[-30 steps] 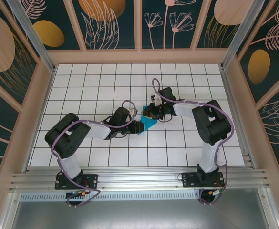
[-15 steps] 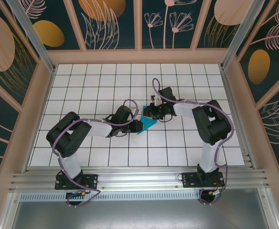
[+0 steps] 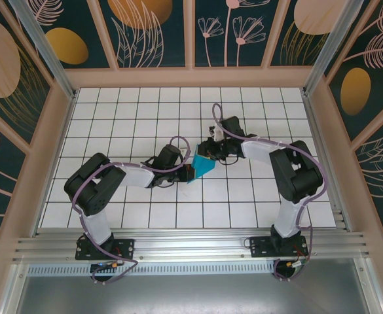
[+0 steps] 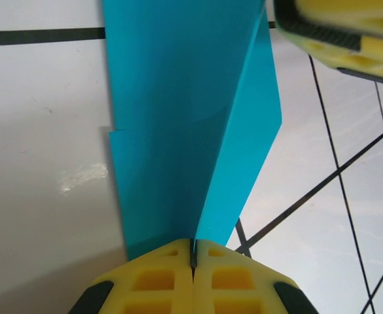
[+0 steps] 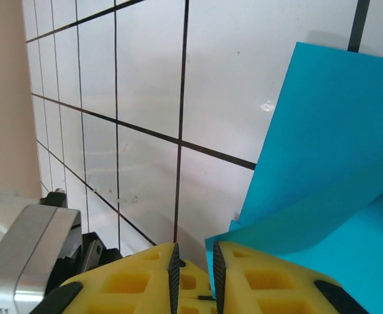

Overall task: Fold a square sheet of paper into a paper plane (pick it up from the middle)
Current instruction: Fourth fold the wing at the center of the table.

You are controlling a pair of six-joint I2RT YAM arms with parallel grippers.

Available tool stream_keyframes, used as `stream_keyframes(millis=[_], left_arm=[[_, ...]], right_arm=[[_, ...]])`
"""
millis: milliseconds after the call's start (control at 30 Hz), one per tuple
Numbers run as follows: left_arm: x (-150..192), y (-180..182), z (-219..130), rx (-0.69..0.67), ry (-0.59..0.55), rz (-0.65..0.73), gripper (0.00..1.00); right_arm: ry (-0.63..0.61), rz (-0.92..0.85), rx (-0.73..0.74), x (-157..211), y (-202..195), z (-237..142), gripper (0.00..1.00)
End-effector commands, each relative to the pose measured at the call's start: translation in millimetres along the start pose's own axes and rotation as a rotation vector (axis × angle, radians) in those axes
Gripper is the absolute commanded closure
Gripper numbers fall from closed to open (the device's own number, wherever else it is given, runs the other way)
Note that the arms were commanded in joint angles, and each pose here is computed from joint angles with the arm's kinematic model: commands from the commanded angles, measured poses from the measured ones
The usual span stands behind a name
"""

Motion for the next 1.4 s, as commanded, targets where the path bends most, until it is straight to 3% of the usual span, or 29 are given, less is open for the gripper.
stream_keyframes(millis=[0,167,767,1367], left_arm=[[-7.8,-12.5,1.1,0.074,-0.010,-0.009,1.00],[-11.9,-17.1,0.4,0.145,-0.013,-0.043,1.00],[3.8,-0.3,1.6,0.163,-0.016,-0.149,1.00],[4.8,4.3,8.0,0.191,0.054,-0.179,1.00]], right_arm=[[-0.015,-0.022,-0.013,2.0,5.4,-11.0,0.75],[0.021,-0.031,-0.061,8.6,8.7,-6.9,0.74],[0.066,-0.026,-0.075,5.1,2.2,11.7,0.73],[0.040,0.025,-0.001,-1.0,-18.7,19.5,0.74]])
Point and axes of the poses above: each hand's point on the last joint's axis, 136 mm out from that joint toward the fingers, its own z axis out along the fingers, its own y axis along the line the jaws close on, x = y × z, the point moved 6 cm from there along -z, back along the fingers, and after that the axes turned 1 degree about z, right-handed, at the moved point
